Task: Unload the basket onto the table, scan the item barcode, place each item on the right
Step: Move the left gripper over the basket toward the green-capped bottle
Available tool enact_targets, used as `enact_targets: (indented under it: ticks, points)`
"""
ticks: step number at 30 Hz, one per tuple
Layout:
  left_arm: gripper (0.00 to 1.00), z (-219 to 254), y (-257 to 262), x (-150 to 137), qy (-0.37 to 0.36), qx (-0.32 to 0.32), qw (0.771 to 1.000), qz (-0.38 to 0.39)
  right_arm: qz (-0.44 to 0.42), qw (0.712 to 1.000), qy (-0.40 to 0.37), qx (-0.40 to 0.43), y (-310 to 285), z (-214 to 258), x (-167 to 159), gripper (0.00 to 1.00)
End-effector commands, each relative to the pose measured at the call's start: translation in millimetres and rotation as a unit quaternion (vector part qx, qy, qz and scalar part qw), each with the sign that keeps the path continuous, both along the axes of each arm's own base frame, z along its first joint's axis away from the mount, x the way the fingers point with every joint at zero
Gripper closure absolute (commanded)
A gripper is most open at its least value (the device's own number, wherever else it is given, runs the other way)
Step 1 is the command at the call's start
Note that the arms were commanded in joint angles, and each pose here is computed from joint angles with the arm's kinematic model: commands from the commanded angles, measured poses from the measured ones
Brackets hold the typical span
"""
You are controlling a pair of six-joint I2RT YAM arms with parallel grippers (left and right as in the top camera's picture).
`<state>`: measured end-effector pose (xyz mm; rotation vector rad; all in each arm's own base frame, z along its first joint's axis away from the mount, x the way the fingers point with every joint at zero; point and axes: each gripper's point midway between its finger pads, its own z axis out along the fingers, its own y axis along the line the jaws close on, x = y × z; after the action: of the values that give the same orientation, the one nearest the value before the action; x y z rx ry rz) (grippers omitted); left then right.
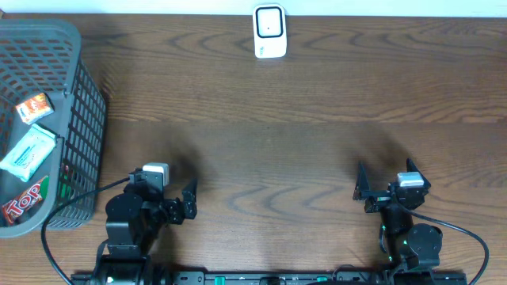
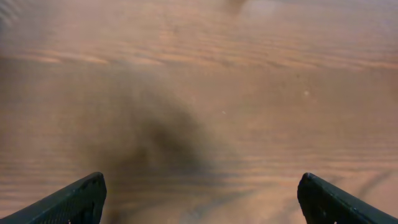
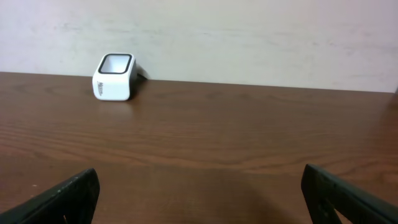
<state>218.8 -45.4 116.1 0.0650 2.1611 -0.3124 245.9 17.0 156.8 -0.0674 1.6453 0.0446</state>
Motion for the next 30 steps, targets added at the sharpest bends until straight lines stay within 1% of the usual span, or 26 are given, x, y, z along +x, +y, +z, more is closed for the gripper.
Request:
enact_targets:
  ticks: [1, 4, 6, 12, 16, 19, 23, 25, 28, 30]
  points:
    - [0.02, 6.6, -2.9, -4.1, 0.009, -0.007, 1.000, -0.007, -0.007, 1.000, 0.001, -0.002, -3.1, -1.1, 0.0, 0.01]
    - [0.02, 4.0, 4.5, -9.2, 0.030, 0.000, 0.999, 0.015, -0.007, 1.000, 0.002, -0.002, -3.1, -1.2, 0.1, 0.01]
    - [0.02, 9.5, 5.6, -10.8, 0.031, 0.002, 0.999, 0.018, -0.007, 1.000, 0.001, -0.002, -3.1, -1.0, 0.0, 0.01]
    - [0.02, 46.5, 5.7, -13.6, 0.012, 0.000, 1.000, 0.018, -0.007, 1.000, 0.001, -0.002, -3.1, -1.0, 0.0, 0.01]
    - [0.02, 66.7, 6.0, -16.1, 0.018, 0.000, 1.000, 0.019, -0.007, 1.000, 0.001, -0.002, -3.1, -1.1, 0.0, 0.01]
    - [0.02, 75.7, 8.3, -13.1, 0.035, -0.010, 0.999, 0.036, -0.007, 1.000, 0.001, -0.002, -3.1, -1.1, 0.0, 0.01]
    - [0.02, 81.9, 7.8, -4.7, 0.053, -0.012, 0.998, 0.037, -0.007, 1.000, 0.001, -0.002, -3.1, -1.1, 0.0, 0.01]
    - [0.02, 81.3, 5.3, -1.6, 0.062, -0.016, 0.997, 0.032, -0.007, 1.000, 0.001, -0.002, -3.1, -1.1, 0.0, 0.01]
    - [0.02, 80.3, -9.4, -1.4, 0.072, -0.042, 0.997, -0.003, -0.007, 1.000, 0.002, -0.002, -3.1, -1.2, 0.1, 0.01]
    - [0.02, 79.5, -12.9, -1.6, 0.076, -0.048, 0.996, -0.012, -0.007, 1.000, 0.002, -0.002, -3.1, -1.2, 0.1, 0.01]
